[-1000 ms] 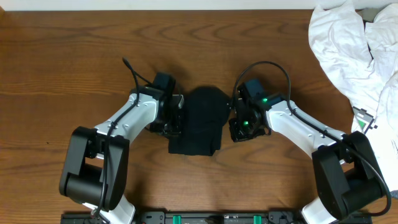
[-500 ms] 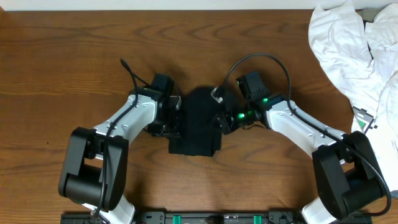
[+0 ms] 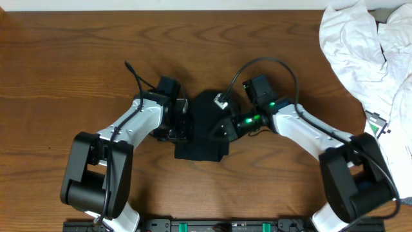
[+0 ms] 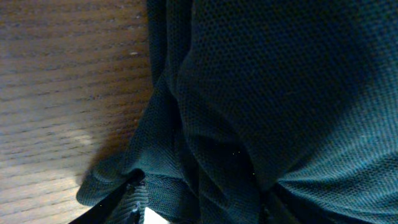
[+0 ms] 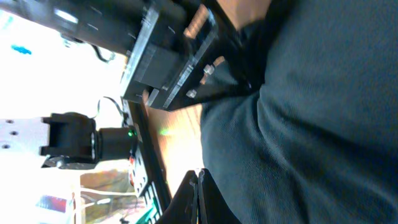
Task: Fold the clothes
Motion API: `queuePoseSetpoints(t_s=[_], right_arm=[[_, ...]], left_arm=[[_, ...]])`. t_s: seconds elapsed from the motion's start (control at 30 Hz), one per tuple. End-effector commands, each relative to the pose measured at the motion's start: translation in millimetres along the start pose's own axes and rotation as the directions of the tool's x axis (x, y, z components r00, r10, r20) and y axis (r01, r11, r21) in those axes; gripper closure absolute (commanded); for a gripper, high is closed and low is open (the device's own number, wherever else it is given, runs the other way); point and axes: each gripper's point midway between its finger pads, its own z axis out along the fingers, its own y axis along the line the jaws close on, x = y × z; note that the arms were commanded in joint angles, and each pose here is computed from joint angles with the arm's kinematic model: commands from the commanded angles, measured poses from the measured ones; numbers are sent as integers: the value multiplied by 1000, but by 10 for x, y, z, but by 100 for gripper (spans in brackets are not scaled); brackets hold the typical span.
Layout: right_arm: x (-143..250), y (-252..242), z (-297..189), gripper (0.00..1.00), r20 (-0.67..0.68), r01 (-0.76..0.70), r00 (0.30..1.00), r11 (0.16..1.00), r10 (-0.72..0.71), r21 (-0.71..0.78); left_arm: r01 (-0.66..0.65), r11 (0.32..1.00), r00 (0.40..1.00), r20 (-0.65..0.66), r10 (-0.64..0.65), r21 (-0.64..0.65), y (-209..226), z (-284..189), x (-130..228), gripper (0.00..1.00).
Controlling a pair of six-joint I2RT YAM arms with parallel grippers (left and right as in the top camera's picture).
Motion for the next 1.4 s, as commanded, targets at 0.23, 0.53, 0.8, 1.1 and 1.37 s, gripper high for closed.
queuePoseSetpoints(t_s=[0.23,0.53,0.8,1.1,1.37], right_arm=[[396,-636,377,99,-132,-210,967,976,217,63],[553,-1063,286,99,-127,-314,933,933,338,175],[541,-1100,257,99,-117,-312,935,932,336,183],[430,-1065,111,99,-85,-280,951,944,298,176],[41,-450,-435,92,42,-82,996,982,76,173]], left_arm=[[33,996,998,-45,-37,-78,205,169,182,64],[41,995,995,-85,-48,-87,254,237,340,67],[42,996,995,-90,-49,-80,239,227,348,51],[-11,999,999,48,13,-52,47,-312,98,43],[-72,997,968,237,76,-26,-82,-635,-192,5]])
